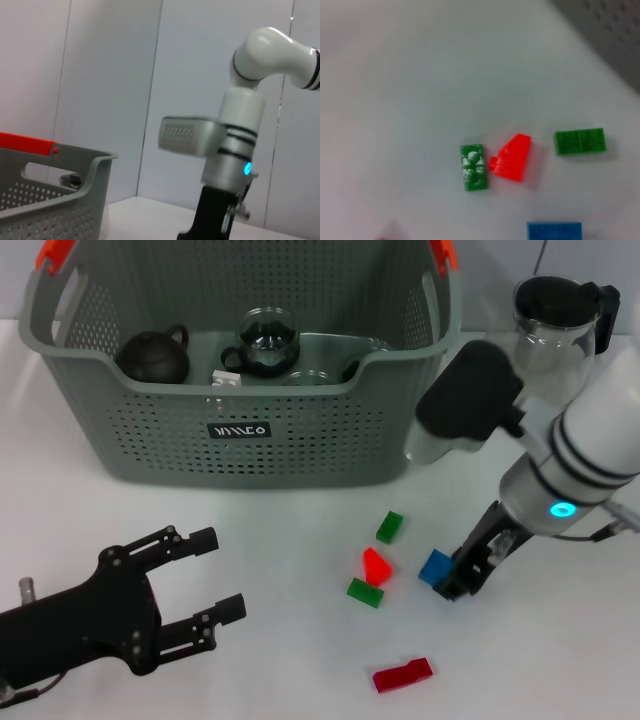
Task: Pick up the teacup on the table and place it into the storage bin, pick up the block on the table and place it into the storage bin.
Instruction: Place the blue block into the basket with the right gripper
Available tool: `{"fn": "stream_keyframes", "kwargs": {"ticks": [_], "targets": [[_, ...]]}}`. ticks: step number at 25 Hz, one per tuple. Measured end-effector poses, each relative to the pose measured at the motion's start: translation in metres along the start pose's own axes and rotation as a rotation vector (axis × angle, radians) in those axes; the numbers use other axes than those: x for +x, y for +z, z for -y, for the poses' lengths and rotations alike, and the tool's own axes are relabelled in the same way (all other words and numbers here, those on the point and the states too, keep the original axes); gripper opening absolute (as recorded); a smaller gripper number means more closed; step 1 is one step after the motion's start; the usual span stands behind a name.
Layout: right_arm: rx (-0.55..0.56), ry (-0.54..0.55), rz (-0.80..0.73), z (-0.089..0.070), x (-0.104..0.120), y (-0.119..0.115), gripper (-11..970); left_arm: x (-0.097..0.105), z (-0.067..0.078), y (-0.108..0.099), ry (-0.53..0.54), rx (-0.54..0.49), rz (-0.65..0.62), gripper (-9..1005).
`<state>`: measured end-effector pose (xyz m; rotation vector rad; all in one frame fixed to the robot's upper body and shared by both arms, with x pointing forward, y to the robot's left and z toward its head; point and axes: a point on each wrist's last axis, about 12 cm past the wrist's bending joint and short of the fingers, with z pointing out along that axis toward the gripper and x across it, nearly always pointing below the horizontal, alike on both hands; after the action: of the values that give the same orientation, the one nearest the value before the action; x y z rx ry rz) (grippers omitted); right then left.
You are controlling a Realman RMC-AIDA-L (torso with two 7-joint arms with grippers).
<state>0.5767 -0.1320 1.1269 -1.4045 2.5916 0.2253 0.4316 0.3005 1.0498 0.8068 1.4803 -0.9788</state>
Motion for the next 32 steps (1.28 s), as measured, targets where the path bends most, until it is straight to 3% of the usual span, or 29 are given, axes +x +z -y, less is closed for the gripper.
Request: {"fn": "stream_keyframes", "kwargs": {"ticks": [1, 2, 3, 5, 10, 14, 18, 25, 28, 32], "targets": [[-0.008, 0.003, 0.025, 0.001, 0.0, -0.007, 429, 0.0, 0.0, -0.001, 0.0, -0.004, 0.002, 763], [-0.032, -0.004, 0.103, 0.002, 0.001, -0.031, 429, 0.0, 0.0, -0.001, 0.0, -0.006, 0.003, 763], [-0.032, -0.004, 0.103, 0.002, 0.001, -0.031, 429, 0.0, 0.0, -0.001, 0.0, -0.008, 0.004, 763], [-0.06, -0.018, 0.191, 0.001, 0.002, -0.056, 430, 0.0, 0.0, -0.002, -0.001, -0.009, 0.004, 763], [-0.096, -0.048, 0.511, 0.007, 0.006, -0.125, 431, 0.0, 0.0, -0.002, 0.0, -0.01, 0.003, 763], [-0.109, -0.027, 0.77, 0.018, -0.002, -0.151, 432, -0.001, -0.001, 0.0, 0.004, -0.007, 0.004, 763], [-0.045, 0.014, 0.812, 0.028, -0.038, -0.135, 432, -0.001, -0.001, 0.001, 0.004, -0.006, 0.005, 763], [0.073, 0.041, 0.619, 0.04, -0.117, -0.073, 434, 0.0, -0.001, 0.005, -0.001, -0.001, 0.012, 763], [0.115, 0.058, 0.56, 0.044, -0.136, -0.057, 434, 0.0, -0.002, 0.006, -0.001, 0.001, 0.013, 763], [0.144, 0.052, 0.553, 0.044, -0.144, -0.057, 435, -0.001, -0.003, 0.007, 0.002, 0.005, 0.014, 763]]}}
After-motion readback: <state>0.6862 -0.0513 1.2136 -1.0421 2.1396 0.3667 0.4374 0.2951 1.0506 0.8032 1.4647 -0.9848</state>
